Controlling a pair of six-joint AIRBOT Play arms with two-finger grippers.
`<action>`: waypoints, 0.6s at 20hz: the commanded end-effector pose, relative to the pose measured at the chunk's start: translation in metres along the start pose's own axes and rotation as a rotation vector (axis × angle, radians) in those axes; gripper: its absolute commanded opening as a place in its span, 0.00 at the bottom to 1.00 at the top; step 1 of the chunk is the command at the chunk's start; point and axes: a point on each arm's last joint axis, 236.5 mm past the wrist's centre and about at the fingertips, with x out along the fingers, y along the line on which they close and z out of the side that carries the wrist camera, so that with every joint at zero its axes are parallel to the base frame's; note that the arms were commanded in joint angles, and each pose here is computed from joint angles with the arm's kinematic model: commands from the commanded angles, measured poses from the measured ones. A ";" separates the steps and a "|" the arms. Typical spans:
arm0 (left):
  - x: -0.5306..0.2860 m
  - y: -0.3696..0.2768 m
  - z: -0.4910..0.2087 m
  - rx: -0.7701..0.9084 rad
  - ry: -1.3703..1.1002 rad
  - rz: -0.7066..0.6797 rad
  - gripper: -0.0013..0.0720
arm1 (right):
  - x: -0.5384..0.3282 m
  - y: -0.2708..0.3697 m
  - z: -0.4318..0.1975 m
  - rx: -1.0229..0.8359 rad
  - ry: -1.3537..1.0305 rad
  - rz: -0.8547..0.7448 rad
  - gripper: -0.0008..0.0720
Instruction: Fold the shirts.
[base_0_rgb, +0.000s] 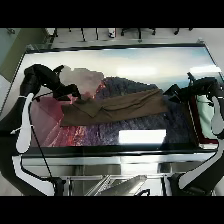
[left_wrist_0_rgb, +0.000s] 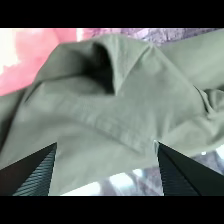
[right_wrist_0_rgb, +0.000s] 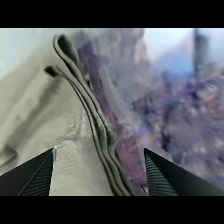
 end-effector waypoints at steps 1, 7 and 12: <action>-0.047 -0.004 -0.001 -0.005 -0.077 -0.002 0.93 | 0.025 -0.001 -0.012 -0.003 0.059 0.001 0.85; -0.075 -0.036 0.005 0.068 -0.184 -0.021 0.03 | 0.046 0.011 -0.022 -0.025 0.101 0.010 0.23; -0.040 -0.091 0.005 0.170 -0.211 -0.055 0.03 | 0.027 0.050 -0.018 -0.041 0.084 0.124 0.05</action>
